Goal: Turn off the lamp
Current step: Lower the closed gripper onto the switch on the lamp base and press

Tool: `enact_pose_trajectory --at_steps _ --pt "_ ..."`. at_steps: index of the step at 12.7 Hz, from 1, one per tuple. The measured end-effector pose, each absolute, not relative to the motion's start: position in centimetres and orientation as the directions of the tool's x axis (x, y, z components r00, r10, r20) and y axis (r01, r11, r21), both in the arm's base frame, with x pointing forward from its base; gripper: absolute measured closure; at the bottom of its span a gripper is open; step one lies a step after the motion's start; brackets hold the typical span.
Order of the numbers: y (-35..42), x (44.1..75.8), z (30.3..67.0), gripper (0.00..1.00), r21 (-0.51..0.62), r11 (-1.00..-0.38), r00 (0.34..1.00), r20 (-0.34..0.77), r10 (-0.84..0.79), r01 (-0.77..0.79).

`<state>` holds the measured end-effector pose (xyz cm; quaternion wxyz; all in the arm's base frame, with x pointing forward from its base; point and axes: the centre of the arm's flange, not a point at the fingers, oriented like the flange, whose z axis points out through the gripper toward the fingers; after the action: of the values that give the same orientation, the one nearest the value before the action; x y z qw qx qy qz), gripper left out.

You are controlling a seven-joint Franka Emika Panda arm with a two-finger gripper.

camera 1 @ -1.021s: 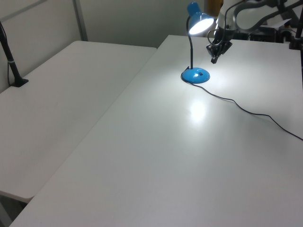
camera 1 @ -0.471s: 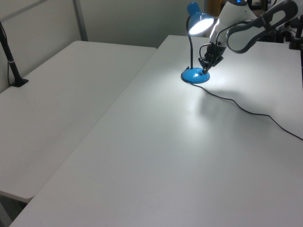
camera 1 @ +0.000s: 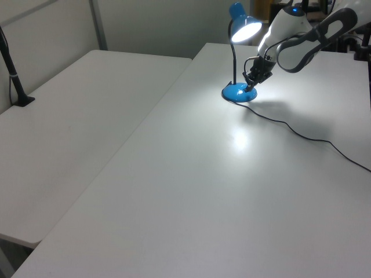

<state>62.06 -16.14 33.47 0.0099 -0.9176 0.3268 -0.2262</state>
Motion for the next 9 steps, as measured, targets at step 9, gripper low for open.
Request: enact_pose_trajectory --at_steps 9 --pt "-17.5 62.4 33.3 0.99 -0.142 -0.821 0.707 0.442 -0.553 -0.553"
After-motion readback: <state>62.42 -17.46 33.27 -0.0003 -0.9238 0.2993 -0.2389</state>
